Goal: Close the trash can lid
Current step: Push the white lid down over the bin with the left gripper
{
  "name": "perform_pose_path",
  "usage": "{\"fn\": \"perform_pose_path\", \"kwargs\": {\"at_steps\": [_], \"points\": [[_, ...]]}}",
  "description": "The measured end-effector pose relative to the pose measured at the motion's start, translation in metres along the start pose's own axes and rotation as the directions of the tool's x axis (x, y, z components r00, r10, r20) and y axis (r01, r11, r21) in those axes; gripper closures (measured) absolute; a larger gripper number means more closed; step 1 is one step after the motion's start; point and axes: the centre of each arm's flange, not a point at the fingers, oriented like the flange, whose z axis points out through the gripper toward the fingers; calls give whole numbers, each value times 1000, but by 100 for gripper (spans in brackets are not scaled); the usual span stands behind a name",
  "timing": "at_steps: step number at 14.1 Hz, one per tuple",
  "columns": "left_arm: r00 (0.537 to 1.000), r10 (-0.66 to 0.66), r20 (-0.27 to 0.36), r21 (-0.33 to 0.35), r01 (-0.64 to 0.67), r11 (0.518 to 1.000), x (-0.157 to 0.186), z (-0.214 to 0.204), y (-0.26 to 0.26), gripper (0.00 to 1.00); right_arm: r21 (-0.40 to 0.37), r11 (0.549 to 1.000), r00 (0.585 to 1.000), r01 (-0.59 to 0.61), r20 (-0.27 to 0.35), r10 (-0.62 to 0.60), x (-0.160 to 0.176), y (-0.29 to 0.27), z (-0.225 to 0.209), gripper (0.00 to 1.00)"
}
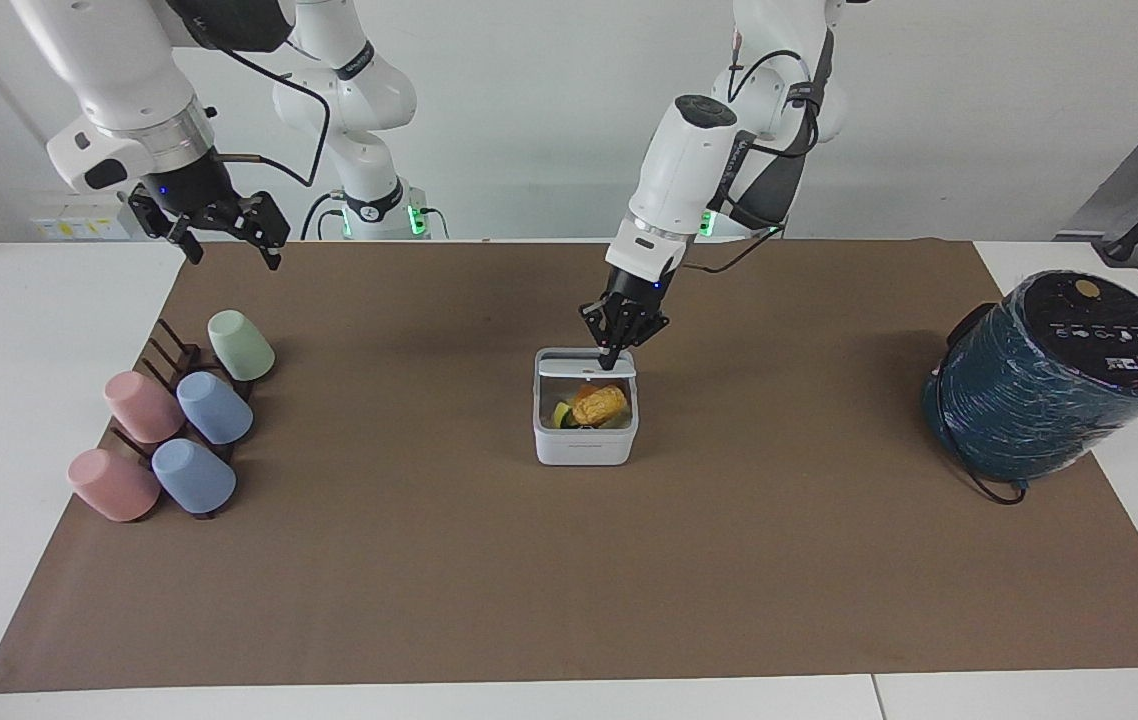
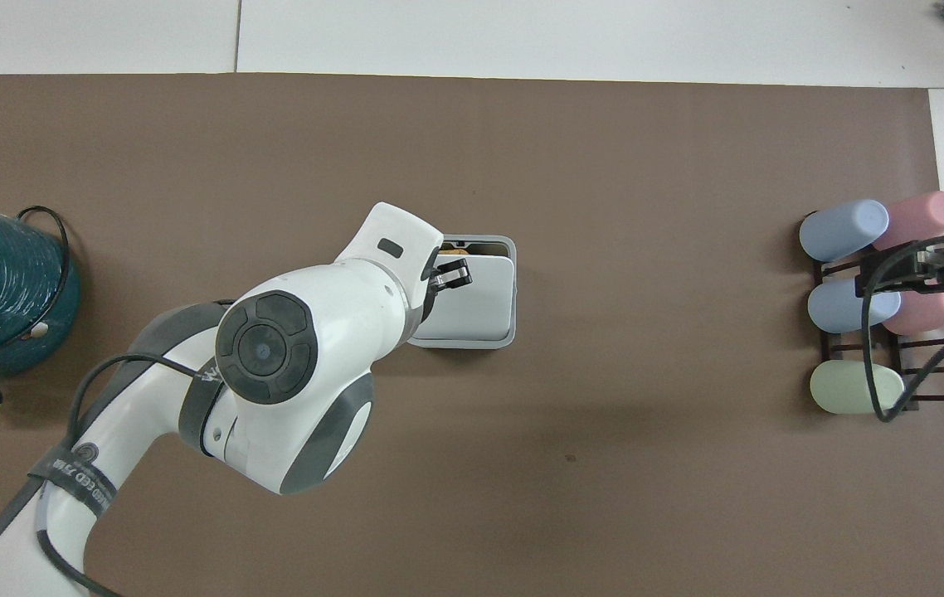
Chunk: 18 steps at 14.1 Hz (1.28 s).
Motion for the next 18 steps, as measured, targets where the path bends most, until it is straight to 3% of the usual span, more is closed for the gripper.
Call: {"fn": "perform_pose_path", "kwargs": {"at_steps": [10, 18], "points": [[1000, -18, -22, -27, 17, 999, 4, 58, -8, 99, 0, 1000, 1000, 0, 0, 0, 0, 0, 0, 0], [1000, -19, -23, -29, 19, 999, 3, 65, -9, 99, 0, 1000, 1000, 0, 0, 0, 0, 0, 0, 0]]}}
